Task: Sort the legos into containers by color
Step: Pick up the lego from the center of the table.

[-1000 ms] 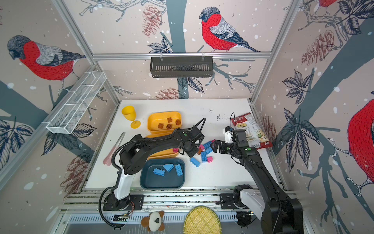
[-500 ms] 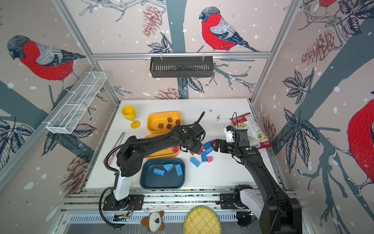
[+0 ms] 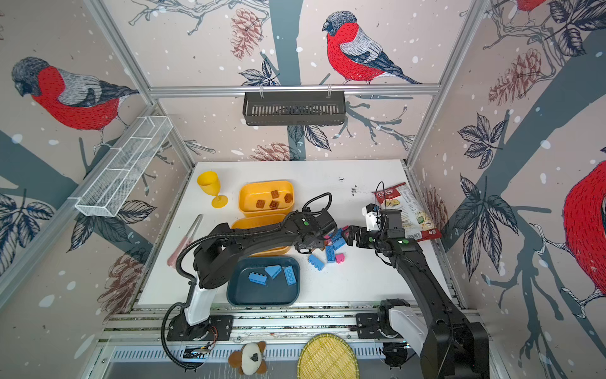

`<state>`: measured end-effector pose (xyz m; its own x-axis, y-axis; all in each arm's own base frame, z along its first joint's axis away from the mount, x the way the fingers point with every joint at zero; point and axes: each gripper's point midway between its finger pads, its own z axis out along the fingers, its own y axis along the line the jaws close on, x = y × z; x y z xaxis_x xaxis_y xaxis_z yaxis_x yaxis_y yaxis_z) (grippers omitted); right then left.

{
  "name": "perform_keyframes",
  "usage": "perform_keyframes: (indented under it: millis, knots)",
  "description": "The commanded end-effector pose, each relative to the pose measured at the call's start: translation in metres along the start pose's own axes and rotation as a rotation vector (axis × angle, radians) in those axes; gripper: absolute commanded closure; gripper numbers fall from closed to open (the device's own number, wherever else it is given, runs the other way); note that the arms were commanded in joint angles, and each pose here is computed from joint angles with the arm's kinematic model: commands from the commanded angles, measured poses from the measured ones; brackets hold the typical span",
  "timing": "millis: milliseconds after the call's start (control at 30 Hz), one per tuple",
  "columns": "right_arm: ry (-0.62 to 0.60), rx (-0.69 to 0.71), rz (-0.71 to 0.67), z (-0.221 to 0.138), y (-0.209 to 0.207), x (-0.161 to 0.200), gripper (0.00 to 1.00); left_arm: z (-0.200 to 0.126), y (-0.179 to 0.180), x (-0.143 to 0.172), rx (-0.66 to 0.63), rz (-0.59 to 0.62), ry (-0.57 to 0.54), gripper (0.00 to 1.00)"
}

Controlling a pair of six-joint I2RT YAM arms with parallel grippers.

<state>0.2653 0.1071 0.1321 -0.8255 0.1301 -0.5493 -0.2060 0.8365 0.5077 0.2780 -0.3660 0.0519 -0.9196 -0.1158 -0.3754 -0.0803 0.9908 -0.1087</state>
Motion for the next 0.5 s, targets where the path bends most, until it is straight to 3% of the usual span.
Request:
perform_keyframes:
  millis: [0, 467]
  knots:
    - [-0.026, -0.025, -0.014, -0.002, 0.005, -0.004, 0.01, 0.002, -0.001, -0.002, 0.004, -0.151, -0.032, 0.39]
    - [-0.022, -0.046, -0.030, -0.003, 0.012, -0.002, 0.01, 0.024, -0.007, 0.018, -0.007, -0.137, 0.015, 0.61]
